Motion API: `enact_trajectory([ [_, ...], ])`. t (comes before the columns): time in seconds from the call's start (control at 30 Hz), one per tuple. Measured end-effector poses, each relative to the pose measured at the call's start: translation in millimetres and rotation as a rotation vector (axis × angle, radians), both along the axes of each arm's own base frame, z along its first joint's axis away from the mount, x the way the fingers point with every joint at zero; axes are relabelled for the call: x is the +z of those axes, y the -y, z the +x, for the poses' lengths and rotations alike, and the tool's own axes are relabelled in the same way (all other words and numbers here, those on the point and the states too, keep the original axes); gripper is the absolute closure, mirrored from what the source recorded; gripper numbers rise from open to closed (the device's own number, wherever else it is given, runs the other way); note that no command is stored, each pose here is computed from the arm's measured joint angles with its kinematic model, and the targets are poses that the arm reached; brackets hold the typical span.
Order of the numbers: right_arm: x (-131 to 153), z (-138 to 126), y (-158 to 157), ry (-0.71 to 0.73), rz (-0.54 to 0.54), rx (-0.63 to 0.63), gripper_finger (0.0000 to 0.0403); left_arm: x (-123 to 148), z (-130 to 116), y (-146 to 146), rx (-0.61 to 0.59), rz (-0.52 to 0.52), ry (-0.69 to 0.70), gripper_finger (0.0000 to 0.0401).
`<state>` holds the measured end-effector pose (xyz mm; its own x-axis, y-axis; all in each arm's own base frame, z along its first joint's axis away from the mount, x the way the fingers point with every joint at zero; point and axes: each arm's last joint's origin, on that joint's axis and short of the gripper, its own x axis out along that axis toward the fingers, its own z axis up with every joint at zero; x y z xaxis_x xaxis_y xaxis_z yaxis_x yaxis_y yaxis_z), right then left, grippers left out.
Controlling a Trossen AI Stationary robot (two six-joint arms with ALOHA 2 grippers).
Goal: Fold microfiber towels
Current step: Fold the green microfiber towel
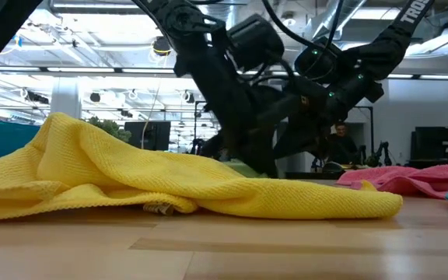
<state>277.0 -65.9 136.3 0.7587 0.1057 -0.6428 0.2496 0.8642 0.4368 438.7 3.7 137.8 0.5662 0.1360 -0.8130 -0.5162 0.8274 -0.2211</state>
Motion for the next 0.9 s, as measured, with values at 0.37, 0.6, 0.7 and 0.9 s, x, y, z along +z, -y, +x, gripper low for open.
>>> enact_trajectory([
  [0.37,1,4,-12,0.018,-0.037,0.038,0.0348,11,8,3,-0.085,-0.057,0.043,0.0274],
  [0.6,2,5,-8,0.032,-0.099,0.017,0.0348,16,10,1,-0.089,-0.060,0.048,0.0193],
  [0.7,2,5,-8,0.032,-0.108,0.022,0.0348,16,10,1,-0.088,-0.061,0.047,0.0169],
  [0.9,2,5,-8,0.029,-0.139,0.022,0.0348,16,10,1,-0.081,-0.112,0.048,0.0146],
])
